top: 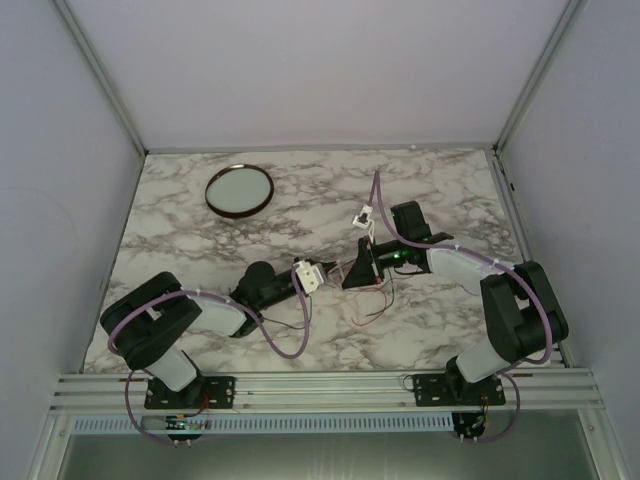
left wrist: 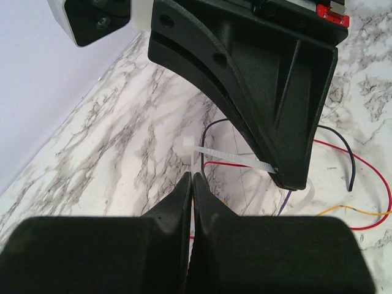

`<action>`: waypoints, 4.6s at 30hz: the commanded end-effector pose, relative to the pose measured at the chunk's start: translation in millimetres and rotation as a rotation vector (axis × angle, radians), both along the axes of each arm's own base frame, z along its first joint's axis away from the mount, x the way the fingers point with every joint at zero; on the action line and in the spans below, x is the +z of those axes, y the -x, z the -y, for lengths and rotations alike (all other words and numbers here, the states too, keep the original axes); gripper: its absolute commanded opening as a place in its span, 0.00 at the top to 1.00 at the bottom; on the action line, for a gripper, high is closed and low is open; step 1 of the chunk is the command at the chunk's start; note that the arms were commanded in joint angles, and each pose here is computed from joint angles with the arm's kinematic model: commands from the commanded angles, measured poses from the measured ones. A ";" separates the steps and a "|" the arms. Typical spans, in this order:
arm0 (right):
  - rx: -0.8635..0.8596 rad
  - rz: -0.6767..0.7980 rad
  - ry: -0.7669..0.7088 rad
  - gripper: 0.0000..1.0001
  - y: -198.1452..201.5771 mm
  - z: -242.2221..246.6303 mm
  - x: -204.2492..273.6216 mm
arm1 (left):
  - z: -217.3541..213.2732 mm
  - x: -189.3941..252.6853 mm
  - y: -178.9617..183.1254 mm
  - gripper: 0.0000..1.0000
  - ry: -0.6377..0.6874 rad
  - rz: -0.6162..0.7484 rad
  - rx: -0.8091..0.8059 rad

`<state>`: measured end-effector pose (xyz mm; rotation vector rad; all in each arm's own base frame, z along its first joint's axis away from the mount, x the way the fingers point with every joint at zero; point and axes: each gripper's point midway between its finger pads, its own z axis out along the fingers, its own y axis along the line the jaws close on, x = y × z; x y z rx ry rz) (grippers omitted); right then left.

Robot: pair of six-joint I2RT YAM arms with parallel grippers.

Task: Zip-tie the wires
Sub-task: Tie the cable at the center of the board.

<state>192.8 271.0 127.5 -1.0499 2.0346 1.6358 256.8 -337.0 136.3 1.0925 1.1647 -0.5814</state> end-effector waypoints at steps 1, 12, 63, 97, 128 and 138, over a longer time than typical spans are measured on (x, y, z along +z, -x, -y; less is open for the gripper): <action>0.011 0.077 -0.051 1.00 -11.6 -3.1 19.4 | 4.4 9.0 7.3 1.00 0.032 0.037 -0.039; -0.005 0.083 -0.042 1.00 -15.9 -2.2 18.7 | 4.4 8.4 7.7 1.00 0.032 0.040 -0.038; -0.076 -0.188 -0.012 1.00 -26.2 -6.2 30.5 | 6.4 -3.5 11.0 1.00 -0.072 0.113 -0.020; -0.163 -0.247 0.056 1.00 -46.6 -5.5 15.9 | 9.5 2.8 15.1 1.00 -0.076 0.139 -0.010; -0.166 -0.244 0.060 1.00 -51.5 -6.7 15.9 | 16.1 -7.0 21.1 1.00 -0.119 0.155 -0.039; -0.178 -0.215 0.072 1.00 -49.5 -3.4 13.9 | 14.5 -1.3 18.2 1.00 -0.084 0.126 -0.004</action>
